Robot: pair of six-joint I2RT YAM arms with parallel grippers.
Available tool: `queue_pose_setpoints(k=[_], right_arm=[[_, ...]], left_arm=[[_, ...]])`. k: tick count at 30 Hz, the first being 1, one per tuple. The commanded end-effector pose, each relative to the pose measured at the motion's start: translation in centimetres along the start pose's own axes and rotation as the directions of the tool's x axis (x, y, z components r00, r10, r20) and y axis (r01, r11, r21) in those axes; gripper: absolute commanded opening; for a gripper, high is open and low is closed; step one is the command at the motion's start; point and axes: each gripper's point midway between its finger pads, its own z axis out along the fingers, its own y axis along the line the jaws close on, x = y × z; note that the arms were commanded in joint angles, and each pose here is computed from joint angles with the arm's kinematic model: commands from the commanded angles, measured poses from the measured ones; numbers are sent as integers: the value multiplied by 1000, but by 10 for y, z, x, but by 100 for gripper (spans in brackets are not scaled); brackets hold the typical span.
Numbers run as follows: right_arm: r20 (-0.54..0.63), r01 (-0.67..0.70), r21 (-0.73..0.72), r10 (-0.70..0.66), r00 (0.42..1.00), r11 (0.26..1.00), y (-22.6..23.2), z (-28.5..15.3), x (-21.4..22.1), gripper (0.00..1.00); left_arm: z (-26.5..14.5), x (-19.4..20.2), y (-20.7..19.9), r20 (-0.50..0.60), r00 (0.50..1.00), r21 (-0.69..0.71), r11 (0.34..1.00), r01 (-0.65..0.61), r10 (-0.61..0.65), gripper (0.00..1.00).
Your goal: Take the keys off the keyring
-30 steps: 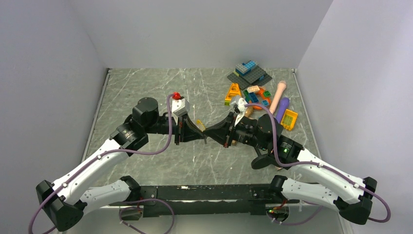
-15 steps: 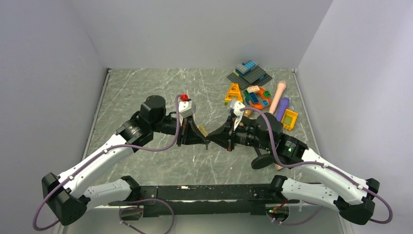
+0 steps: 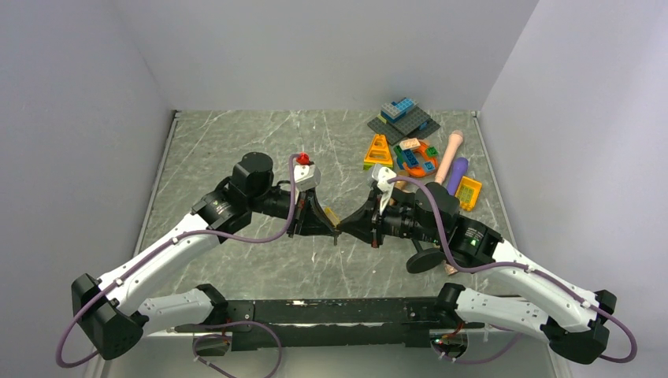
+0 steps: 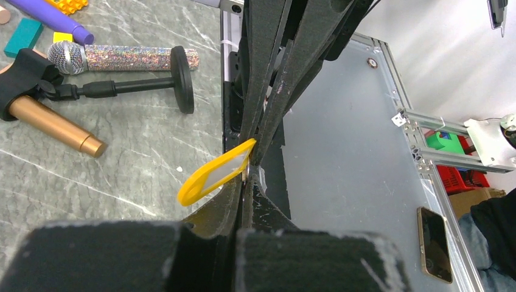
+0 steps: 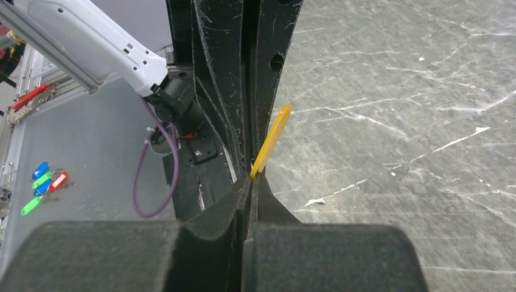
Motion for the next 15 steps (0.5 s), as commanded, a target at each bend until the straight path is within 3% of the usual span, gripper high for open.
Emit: queue_pose_setpoints(k=[1, 5, 7, 15], right_arm=[[35, 11, -71, -8, 999, 997, 18, -7, -16, 0], [43, 0, -77, 4, 999, 997, 17, -1, -15, 17], [51, -3, -79, 7, 999, 997, 17, 1, -16, 21], [53, -6, -96, 11, 999, 995, 17, 10, -17, 24]], left_arm=[[-2, -19, -3, 37, 996, 3, 997, -82, 82, 1], [-2, -21, -5, 43, 996, 9, 997, -83, 82, 0], [-3, -21, -6, 45, 995, 10, 996, -87, 86, 0], [-4, -22, -7, 52, 994, 3, 996, -94, 94, 0]])
